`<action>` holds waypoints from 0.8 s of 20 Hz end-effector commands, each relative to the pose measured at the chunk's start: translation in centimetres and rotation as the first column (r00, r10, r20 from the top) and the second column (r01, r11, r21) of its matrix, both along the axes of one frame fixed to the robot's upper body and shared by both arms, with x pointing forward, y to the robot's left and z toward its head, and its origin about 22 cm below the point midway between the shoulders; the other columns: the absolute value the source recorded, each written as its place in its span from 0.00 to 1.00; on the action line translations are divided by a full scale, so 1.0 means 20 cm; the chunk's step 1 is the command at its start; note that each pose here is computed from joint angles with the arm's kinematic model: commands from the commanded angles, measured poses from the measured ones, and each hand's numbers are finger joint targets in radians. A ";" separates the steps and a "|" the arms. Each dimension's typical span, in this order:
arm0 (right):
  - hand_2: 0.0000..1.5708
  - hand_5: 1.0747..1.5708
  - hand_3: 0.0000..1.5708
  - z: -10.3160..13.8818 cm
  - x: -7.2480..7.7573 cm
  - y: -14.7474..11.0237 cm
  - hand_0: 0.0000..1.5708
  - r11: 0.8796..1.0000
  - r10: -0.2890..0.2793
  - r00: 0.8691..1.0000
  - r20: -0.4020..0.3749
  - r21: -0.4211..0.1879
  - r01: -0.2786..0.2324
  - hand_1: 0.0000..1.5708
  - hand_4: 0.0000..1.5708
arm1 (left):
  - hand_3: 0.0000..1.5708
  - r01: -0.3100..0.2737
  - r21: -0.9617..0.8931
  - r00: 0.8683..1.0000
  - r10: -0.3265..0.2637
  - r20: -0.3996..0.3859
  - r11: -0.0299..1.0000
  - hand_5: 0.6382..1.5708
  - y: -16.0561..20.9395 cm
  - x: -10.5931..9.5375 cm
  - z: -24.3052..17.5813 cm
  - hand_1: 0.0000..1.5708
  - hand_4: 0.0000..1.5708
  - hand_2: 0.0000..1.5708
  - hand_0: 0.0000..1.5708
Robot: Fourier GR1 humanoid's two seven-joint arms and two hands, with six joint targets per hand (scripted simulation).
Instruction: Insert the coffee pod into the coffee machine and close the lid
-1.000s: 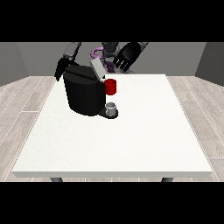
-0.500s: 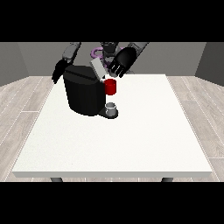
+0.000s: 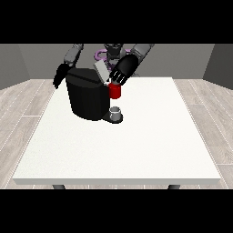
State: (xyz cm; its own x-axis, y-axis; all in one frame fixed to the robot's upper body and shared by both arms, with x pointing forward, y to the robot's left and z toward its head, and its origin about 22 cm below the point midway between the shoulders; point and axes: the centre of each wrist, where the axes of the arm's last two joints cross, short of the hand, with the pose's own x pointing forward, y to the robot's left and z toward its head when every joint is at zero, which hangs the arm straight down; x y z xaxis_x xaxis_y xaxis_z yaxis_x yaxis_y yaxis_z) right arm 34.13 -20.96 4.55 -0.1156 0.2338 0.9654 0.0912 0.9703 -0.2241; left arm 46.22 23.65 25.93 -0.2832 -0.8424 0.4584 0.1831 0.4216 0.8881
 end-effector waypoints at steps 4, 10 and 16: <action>0.00 1.00 0.00 0.02 0.04 -0.06 0.00 0.999 -0.043 0.999 -0.005 0.007 0.043 0.00 0.11 | 0.76 0.024 0.002 0.999 -0.024 -0.025 1.000 1.00 -0.06 0.01 -0.02 0.76 0.28 0.78 0.76; 0.00 1.00 0.00 0.07 0.06 -0.07 0.00 1.000 -0.031 1.000 -0.002 0.006 0.031 0.00 0.00 | 0.76 0.009 0.010 1.000 -0.009 -0.008 1.000 1.00 -0.07 0.01 -0.03 0.74 0.26 0.79 0.74; 0.00 1.00 0.00 0.08 0.07 -0.02 0.00 1.000 -0.018 0.999 0.041 0.009 0.018 0.00 0.00 | 0.76 0.012 -0.008 0.997 -0.012 0.070 1.000 1.00 -0.01 0.00 0.18 0.77 0.23 0.79 0.77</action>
